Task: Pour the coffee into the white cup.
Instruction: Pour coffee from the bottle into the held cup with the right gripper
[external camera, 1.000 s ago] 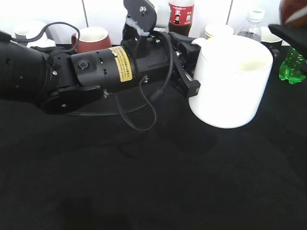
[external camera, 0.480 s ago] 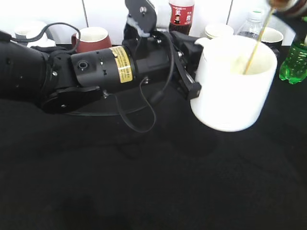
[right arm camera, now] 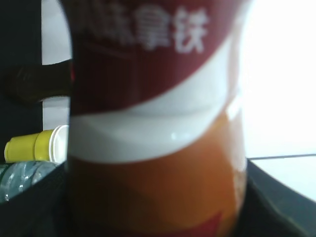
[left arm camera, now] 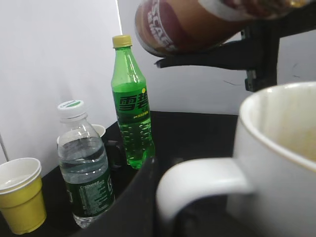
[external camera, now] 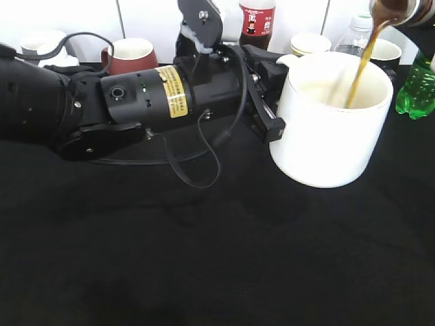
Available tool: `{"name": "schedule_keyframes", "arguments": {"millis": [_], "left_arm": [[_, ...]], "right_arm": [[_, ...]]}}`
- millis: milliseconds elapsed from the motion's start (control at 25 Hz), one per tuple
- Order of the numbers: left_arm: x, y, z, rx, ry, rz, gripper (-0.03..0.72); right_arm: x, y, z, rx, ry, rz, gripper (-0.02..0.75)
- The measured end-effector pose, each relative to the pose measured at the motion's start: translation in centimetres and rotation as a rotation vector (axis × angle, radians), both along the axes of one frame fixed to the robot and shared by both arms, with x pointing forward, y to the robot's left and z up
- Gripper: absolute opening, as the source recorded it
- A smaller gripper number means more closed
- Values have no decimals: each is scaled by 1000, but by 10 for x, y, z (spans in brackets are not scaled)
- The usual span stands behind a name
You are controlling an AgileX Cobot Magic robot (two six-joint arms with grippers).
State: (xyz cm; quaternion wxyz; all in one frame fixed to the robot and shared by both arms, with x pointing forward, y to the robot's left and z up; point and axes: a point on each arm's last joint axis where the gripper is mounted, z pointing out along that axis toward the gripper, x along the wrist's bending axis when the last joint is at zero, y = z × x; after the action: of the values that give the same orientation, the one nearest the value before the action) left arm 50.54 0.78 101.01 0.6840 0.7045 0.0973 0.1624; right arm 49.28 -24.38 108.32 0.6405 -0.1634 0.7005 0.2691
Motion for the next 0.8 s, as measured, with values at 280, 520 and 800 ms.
{"name": "schedule_keyframes", "arguments": {"millis": [280,520,800], "left_arm": [[-2,-1,1,-11,-13,-18,41],[-2,-1,1,-6,-12,-27,42],[-2,-1,1,-6,-10,-29,42]], "right_arm": [[0,0,0,-56,-35,5,518],[0,0,0,-100,-67,7,518],[0,0,0,-153,-107,10,518]]}}
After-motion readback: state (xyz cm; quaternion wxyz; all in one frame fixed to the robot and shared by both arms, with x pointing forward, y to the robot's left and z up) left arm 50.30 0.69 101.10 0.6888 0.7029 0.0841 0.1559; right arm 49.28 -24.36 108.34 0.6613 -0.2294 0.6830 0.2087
